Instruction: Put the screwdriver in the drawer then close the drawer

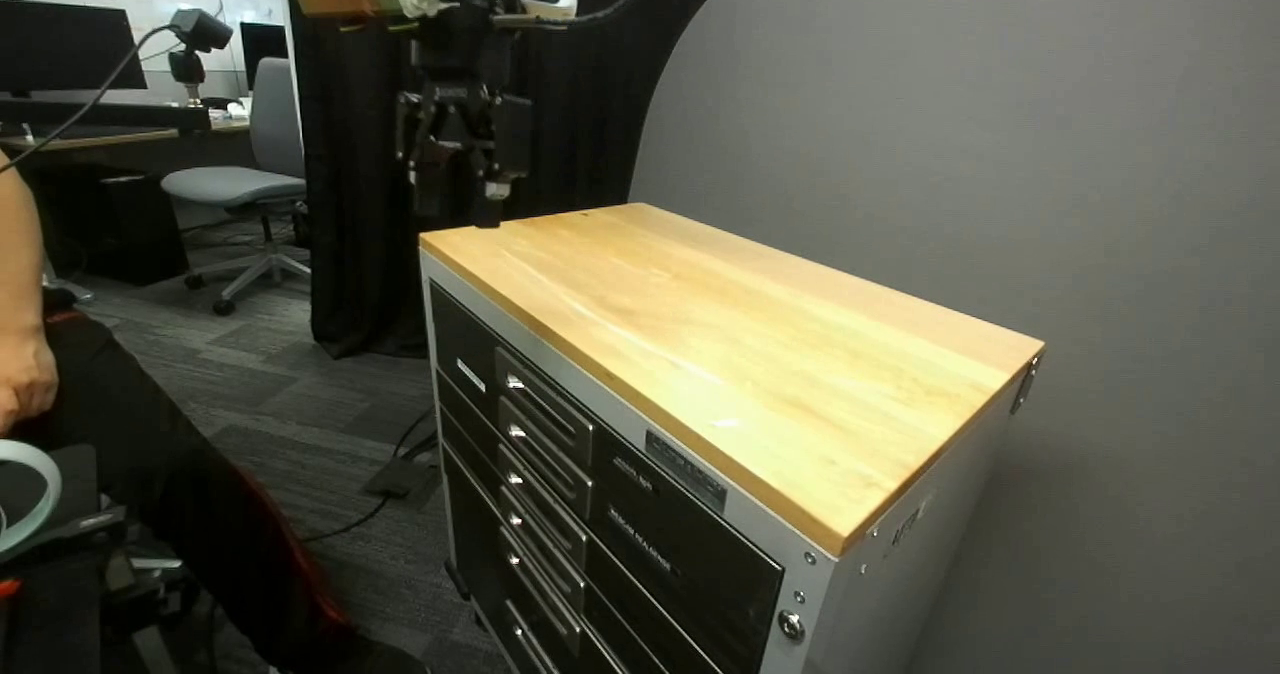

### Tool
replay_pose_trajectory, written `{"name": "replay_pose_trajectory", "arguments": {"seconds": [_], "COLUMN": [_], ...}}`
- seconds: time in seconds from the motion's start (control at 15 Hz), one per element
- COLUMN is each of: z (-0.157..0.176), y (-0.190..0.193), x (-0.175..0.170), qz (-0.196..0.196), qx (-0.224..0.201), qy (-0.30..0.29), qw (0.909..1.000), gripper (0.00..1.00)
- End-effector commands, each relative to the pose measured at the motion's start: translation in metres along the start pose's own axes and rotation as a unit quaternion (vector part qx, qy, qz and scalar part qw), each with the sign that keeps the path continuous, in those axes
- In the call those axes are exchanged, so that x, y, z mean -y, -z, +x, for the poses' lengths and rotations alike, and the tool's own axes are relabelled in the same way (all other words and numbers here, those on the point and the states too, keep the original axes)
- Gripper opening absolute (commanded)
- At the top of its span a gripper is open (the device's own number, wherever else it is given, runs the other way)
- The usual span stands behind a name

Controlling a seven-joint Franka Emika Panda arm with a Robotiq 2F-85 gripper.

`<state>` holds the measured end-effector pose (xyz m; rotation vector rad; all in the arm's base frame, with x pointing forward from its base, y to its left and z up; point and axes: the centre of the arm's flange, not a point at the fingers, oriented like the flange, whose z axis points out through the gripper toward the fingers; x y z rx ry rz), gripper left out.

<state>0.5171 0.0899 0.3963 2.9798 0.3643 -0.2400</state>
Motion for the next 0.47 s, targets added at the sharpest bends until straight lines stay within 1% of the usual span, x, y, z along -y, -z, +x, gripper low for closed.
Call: {"name": "replay_pose_trajectory", "arguments": {"seconds": [0.0,0.13,0.2,0.4], "z": [0.008,0.004,-0.002,-0.002], "y": [0.025,0.028,0.015,0.017], "x": [0.023,0.025,0.025,0.025], "qz": [0.006,0.02,0.006,0.012], "qx": [0.028,0.046,0.03,0.04], "qy": [-0.007,-0.005,0.003,0.001], "qw": [0.9996,0.9987,0.9995,0.9992], "gripper": [1.0,1.0,1.0,1.0]}}
